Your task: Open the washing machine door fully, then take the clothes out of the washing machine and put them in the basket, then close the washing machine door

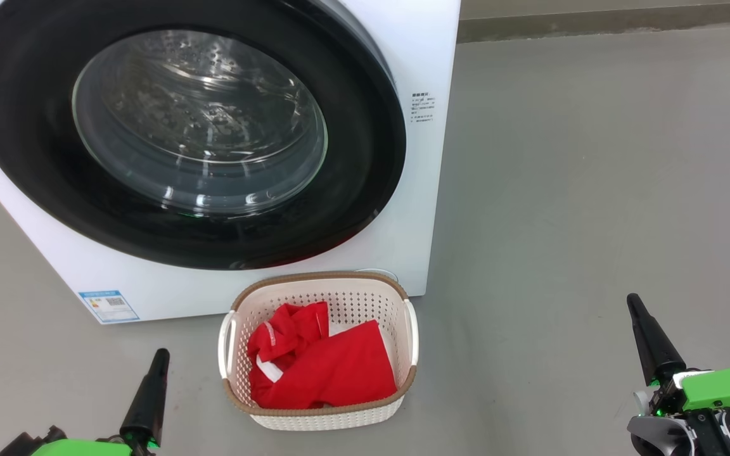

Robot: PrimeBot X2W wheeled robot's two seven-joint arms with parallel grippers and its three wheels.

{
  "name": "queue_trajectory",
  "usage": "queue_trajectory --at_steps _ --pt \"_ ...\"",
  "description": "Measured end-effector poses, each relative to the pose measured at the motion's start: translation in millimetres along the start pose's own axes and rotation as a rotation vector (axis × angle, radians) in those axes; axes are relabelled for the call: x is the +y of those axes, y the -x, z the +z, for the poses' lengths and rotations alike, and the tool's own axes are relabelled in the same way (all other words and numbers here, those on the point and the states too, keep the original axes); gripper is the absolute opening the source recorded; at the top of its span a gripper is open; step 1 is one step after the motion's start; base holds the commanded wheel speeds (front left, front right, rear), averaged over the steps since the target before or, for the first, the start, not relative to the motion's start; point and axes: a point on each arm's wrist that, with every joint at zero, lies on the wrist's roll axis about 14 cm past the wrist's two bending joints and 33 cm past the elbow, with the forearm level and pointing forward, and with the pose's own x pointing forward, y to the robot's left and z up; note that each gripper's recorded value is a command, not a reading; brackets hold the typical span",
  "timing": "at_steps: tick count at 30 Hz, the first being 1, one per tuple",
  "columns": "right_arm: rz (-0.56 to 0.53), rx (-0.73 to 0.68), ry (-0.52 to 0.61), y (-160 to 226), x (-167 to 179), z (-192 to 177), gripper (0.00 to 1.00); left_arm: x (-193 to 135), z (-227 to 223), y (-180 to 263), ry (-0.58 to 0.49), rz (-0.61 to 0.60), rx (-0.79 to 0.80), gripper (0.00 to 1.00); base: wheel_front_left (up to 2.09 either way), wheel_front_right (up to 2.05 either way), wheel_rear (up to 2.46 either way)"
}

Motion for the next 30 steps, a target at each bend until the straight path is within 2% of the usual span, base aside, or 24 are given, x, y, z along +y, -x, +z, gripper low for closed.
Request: queue_trajectory --at_steps 30 --pt "0.000 -0.001 -0.001 0.0 -0.1 0.1 0.00 0.1 0.0 0.0 0.000 0.000 0.000 0.00 0.00 0.00 0.00"
